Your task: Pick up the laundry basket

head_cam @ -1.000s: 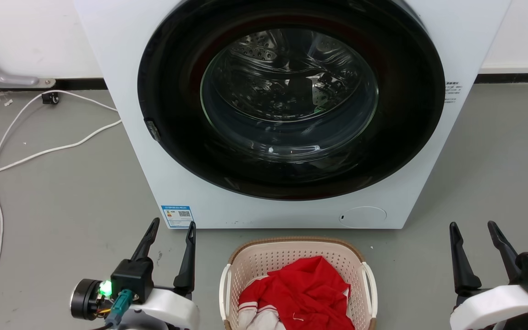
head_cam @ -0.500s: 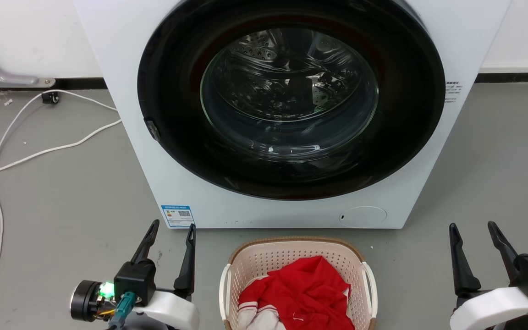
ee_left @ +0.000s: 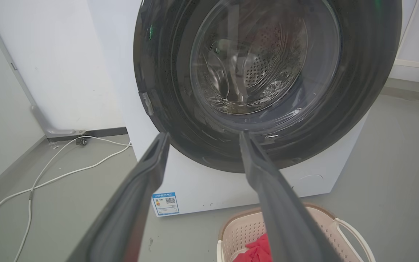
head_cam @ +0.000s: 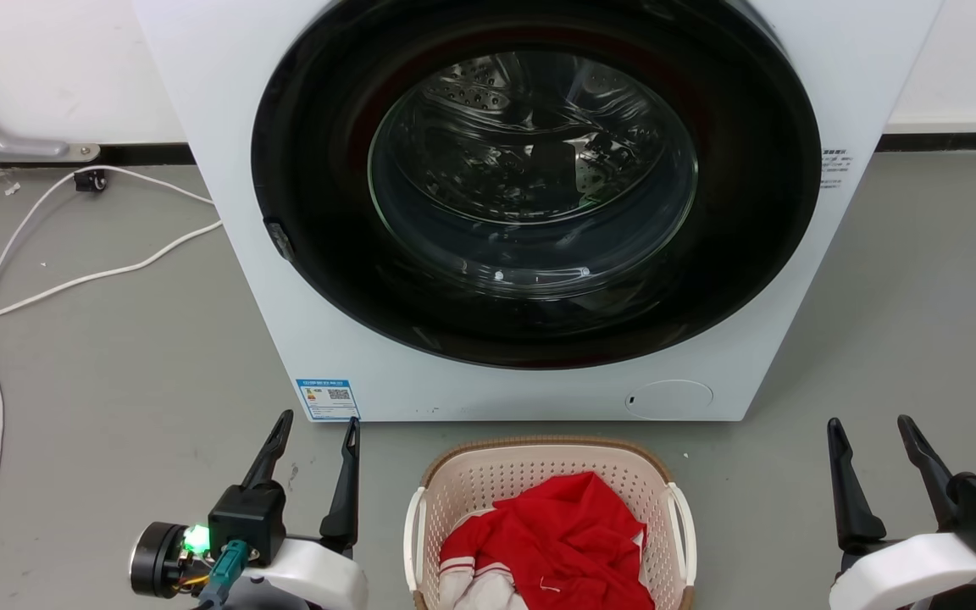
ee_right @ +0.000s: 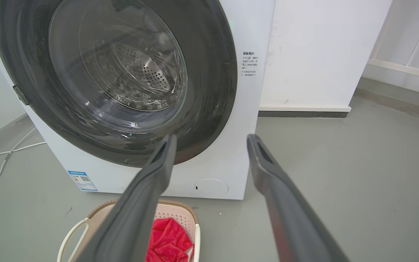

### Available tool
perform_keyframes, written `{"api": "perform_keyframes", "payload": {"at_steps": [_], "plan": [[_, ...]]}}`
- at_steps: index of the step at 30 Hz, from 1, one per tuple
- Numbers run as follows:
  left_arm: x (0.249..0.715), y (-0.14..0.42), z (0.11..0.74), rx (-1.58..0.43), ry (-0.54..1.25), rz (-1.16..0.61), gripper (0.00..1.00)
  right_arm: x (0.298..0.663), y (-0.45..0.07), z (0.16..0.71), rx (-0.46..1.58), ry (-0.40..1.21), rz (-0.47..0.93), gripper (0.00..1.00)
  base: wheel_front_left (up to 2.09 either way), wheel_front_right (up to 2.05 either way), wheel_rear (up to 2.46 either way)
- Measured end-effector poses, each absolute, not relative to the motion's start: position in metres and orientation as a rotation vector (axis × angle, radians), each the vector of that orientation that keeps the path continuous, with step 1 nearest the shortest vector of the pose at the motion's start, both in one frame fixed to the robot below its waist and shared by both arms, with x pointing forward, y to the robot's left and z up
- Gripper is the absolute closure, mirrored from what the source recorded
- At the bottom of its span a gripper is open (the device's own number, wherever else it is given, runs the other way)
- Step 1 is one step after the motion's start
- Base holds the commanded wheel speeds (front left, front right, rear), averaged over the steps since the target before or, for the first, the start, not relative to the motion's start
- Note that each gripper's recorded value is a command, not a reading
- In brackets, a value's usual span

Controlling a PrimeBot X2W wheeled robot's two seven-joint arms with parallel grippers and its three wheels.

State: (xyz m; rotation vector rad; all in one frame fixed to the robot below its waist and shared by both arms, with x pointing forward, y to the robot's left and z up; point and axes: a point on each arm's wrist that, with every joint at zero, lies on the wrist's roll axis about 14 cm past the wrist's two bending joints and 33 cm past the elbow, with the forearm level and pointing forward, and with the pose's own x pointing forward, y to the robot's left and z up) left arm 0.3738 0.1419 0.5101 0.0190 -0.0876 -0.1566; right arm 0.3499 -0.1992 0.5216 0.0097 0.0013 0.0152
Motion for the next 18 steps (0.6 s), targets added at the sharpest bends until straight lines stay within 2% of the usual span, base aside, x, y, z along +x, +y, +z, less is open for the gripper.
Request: {"api": "perform_keyframes", "payload": {"at_steps": [9, 18], "plan": [[0.385, 0.143, 0.501, 0.001, -0.059, -0.15, 0.0, 0.356, -0.204, 0.504, 0.035, 0.056, 0.0, 0.0, 0.0, 0.0, 0.0], [0.425, 0.132, 0.474, -0.035, 0.054, -0.189, 0.0, 0.389, -0.204, 0.47, 0.051, 0.166, -0.002, 0.0, 0.0, 0.0, 0.0]]}}
